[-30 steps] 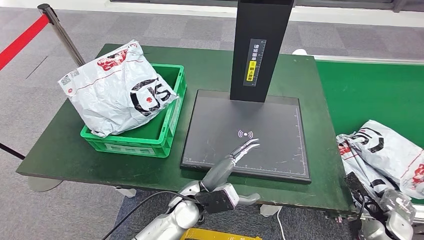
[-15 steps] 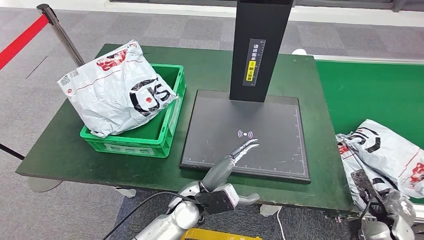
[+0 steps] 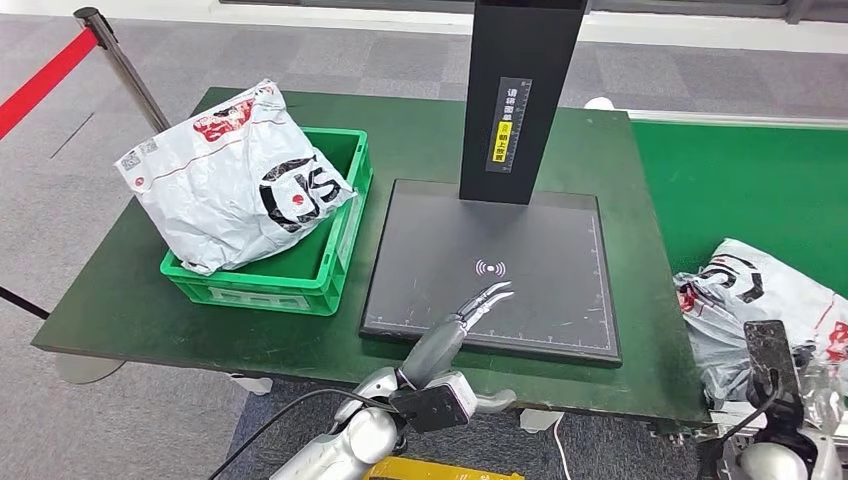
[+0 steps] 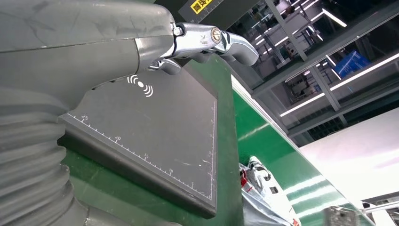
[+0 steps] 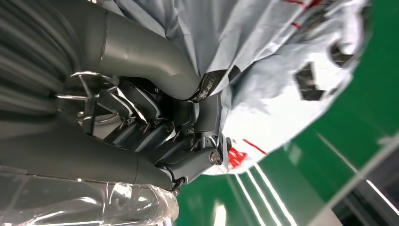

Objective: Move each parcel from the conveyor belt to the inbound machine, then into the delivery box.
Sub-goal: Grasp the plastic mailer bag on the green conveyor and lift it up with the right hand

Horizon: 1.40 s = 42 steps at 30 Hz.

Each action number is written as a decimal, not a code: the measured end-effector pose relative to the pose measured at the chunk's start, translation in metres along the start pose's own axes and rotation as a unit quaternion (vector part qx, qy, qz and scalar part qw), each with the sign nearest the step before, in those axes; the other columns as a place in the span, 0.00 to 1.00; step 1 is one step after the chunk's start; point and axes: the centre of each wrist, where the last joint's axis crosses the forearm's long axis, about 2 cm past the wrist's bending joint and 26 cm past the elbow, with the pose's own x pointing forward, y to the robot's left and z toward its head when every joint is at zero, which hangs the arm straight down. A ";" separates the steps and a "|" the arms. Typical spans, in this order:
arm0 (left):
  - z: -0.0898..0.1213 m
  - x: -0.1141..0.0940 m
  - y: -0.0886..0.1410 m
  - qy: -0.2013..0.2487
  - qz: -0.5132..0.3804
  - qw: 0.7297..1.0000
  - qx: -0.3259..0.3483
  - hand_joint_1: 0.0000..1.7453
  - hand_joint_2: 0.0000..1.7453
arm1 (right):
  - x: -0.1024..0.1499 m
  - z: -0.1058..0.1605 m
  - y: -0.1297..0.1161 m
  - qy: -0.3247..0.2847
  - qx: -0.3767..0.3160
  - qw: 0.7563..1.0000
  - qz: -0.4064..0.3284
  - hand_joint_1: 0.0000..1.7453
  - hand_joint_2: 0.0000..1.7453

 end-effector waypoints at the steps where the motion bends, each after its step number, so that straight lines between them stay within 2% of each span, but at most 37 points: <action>1: 0.000 0.000 0.000 0.000 0.000 1.000 0.000 0.00 1.00 | 0.003 0.002 -0.002 -0.004 -0.004 1.000 -0.002 1.00 1.00; 11: 0.002 -0.001 -0.001 0.002 0.001 1.000 0.000 0.00 1.00 | 0.025 0.016 -0.017 -0.036 -0.040 0.998 -0.016 1.00 1.00; 23: 0.003 0.000 -0.001 0.001 0.002 1.000 0.001 0.00 1.00 | 0.037 0.016 -0.029 -0.052 -0.064 0.996 -0.030 1.00 1.00; 34: 0.003 0.000 -0.001 0.001 0.002 1.000 0.007 0.00 1.00 | 0.056 0.002 -0.041 -0.079 -0.091 0.991 -0.064 1.00 1.00; 42: 0.003 0.000 -0.001 -0.002 0.001 1.000 0.011 0.00 1.00 | 0.075 -0.018 -0.053 -0.108 -0.121 0.983 -0.086 1.00 1.00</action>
